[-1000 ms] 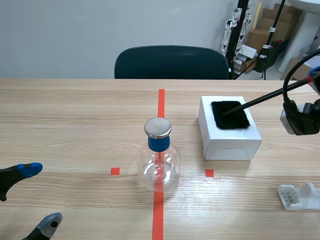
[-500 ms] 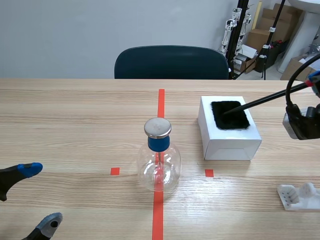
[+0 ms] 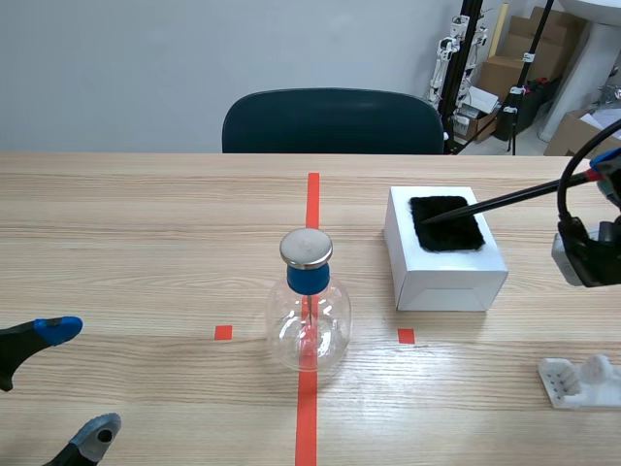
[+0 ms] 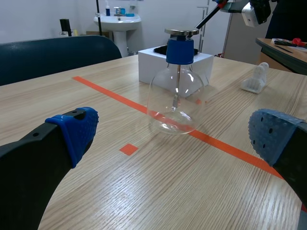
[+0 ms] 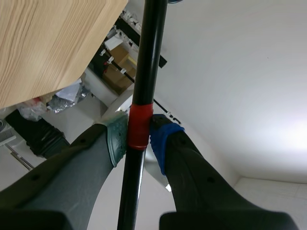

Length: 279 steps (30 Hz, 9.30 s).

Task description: Do the electroscope experiment. rub the rod on the fur

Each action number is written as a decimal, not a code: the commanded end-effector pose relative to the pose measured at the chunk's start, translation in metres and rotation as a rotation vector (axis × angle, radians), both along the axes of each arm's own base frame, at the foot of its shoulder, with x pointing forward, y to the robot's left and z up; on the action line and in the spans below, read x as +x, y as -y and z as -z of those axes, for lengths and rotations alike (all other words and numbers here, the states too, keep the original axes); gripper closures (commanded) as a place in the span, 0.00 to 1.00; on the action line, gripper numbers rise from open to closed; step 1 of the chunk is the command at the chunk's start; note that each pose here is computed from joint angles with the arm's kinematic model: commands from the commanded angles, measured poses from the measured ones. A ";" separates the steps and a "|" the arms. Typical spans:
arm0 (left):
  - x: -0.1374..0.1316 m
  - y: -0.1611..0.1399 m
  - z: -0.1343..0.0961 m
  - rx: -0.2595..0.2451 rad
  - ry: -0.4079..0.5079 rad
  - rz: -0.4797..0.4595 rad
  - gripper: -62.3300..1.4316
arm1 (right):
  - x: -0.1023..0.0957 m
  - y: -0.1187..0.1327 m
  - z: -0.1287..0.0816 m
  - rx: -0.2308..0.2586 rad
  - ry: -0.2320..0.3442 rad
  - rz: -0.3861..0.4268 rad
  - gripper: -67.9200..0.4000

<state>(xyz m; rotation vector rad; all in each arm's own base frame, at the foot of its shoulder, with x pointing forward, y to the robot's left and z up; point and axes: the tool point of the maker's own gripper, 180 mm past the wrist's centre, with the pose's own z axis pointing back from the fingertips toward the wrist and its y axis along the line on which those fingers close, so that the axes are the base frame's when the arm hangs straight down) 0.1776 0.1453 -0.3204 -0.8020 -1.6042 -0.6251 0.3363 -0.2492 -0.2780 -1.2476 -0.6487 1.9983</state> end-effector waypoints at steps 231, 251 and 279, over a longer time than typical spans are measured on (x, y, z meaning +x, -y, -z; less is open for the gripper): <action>0.003 -0.006 -0.007 -0.010 0.028 -0.012 0.00 | 0.014 0.020 -0.062 0.489 0.189 0.234 0.89; 0.003 -0.006 -0.007 -0.010 0.028 -0.012 0.00 | -0.099 -0.083 -0.078 0.746 0.068 0.059 0.89; 0.003 -0.006 -0.007 -0.009 0.028 -0.012 0.00 | -0.160 -0.162 -0.064 0.929 -0.146 -0.123 0.89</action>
